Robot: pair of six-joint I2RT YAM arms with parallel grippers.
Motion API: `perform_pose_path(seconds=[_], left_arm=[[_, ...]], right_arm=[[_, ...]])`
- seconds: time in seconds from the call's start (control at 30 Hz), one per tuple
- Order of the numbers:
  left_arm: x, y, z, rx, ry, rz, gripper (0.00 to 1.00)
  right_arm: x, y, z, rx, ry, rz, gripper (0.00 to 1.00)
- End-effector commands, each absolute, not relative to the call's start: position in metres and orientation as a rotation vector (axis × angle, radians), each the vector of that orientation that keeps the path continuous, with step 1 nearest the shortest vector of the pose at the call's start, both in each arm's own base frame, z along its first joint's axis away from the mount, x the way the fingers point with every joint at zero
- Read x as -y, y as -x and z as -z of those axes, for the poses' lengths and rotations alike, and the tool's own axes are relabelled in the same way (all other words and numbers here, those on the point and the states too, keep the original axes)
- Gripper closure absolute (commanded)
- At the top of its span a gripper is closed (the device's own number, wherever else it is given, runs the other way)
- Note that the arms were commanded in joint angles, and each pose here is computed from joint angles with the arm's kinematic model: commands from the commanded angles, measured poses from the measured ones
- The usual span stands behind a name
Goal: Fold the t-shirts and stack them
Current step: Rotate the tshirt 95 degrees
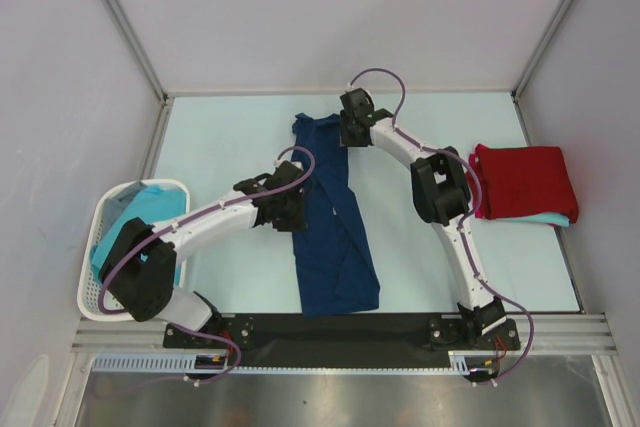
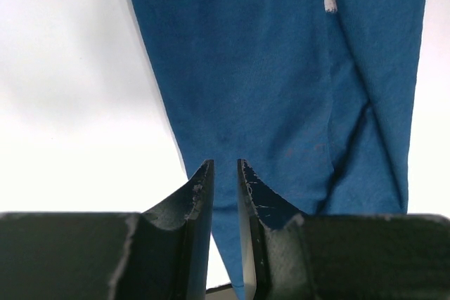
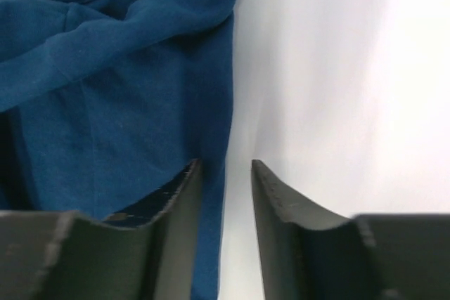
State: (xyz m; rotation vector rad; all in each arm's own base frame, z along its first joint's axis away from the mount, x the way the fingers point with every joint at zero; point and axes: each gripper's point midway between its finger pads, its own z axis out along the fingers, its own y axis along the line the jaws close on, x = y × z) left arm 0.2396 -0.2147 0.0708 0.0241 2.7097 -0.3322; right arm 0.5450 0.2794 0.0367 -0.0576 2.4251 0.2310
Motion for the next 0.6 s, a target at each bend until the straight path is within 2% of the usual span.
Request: perform_pose_path(seconds=[0.0,0.03,0.2,0.27,0.47,0.57], left_arm=[[0.2161,-0.2390,-0.0751,-2.695,-0.011,0.334,0.76],[0.2161,-0.2389,-0.0751,-2.695,-0.011,0.334,0.76],[0.2166,-0.2388,-0.0742,-2.697,-0.018,0.331,0.76],[0.2167,-0.2386,-0.0737,-2.699,-0.018,0.332,0.76],[0.2166,-0.2381,-0.0718,-2.704,-0.031,0.325,0.76],[0.2176,-0.2389,-0.0725,-2.702,-0.033,0.329,0.76]], right_arm=[[-0.2883,-0.5534,-0.0440,-2.396,0.057,-0.272,0.64],[-0.2898,-0.5530,-0.0436,-2.396,0.060,-0.277,0.67],[-0.2901,-0.5526,-0.0418,-2.403,0.057,-0.290,0.69],[-0.2906,-0.5520,-0.0415,-2.406,0.060,-0.294,0.72],[-0.2899,-0.5488,-0.0365,-2.420,0.063,-0.293,0.87],[-0.2877,-0.5491,-0.0382,-2.418,0.060,-0.284,1.00]])
